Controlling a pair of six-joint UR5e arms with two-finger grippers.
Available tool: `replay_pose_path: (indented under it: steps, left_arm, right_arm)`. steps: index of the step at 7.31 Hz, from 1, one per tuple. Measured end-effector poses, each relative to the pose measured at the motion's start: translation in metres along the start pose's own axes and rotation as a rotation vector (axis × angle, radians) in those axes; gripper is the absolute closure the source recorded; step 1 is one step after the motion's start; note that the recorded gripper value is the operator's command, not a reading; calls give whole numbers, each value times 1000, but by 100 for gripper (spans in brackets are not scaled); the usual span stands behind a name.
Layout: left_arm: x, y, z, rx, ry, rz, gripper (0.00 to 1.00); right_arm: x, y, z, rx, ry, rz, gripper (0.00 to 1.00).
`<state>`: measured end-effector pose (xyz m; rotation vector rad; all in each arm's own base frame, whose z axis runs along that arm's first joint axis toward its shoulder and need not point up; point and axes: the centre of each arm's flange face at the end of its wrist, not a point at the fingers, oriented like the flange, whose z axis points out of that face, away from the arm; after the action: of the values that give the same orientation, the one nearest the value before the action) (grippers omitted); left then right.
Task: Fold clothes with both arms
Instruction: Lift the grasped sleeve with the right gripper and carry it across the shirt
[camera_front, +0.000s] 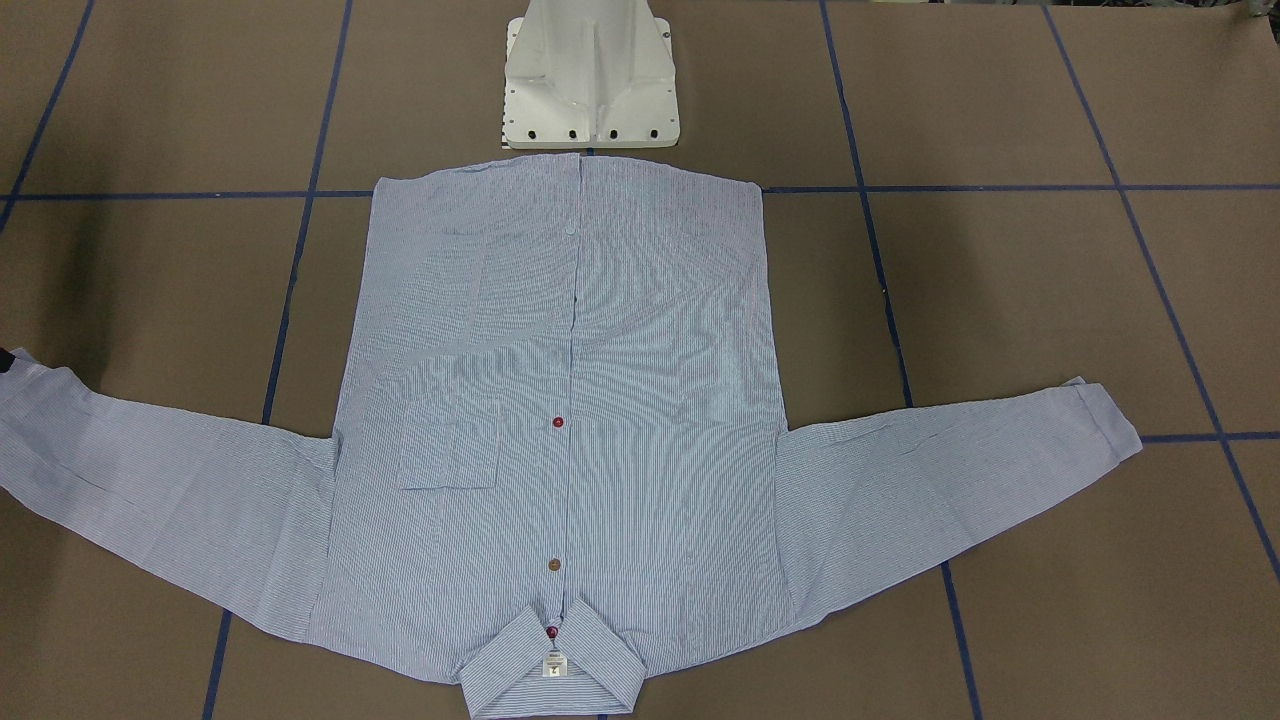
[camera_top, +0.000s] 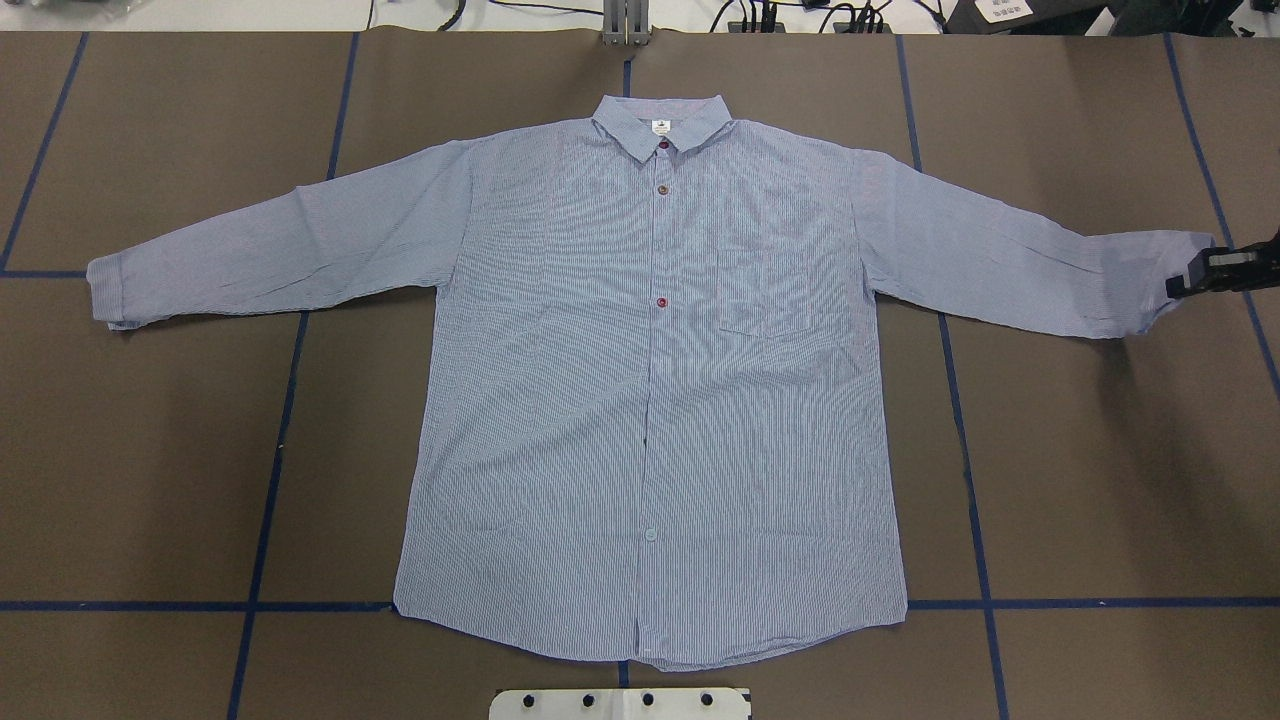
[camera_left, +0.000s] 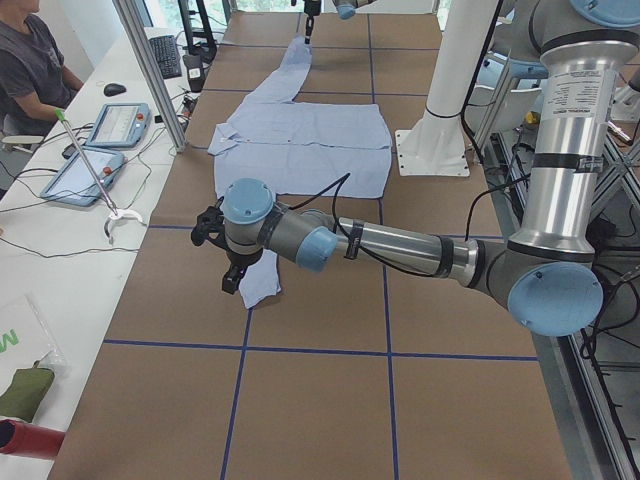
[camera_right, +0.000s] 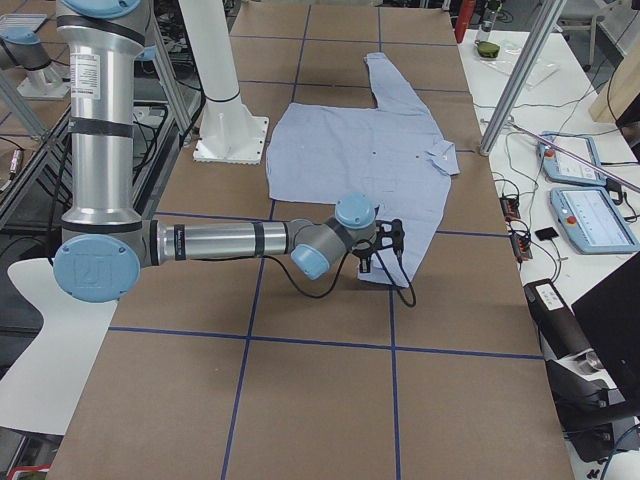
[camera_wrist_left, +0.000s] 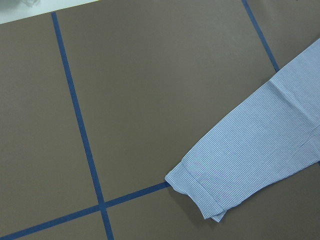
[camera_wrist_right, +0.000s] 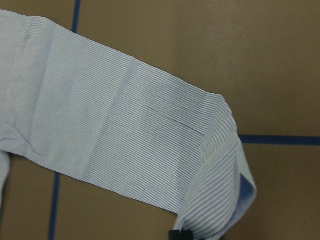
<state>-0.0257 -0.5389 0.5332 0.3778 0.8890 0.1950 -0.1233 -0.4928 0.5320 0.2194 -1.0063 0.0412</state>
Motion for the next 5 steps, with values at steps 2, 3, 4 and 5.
replay_pose_path:
  steps: [2,3,4,5]
  left_arm:
    - [3,0,-1,-1,25,-7,0]
    - [3,0,-1,0,28,-8,0]
    - [3,0,-1,-1,29,-9,0]
    - [3,0,0,-2,29,-10,1]
  right_arm:
    - [-121,-48,-21,-20,-31,-44,100]
    - [-189,-69,-23,-53,-33,-60,100]
    - [-248,-82,-14,-88,-27,-70,100]
    - [-294,-95,-2,-108,-20,-69,100]
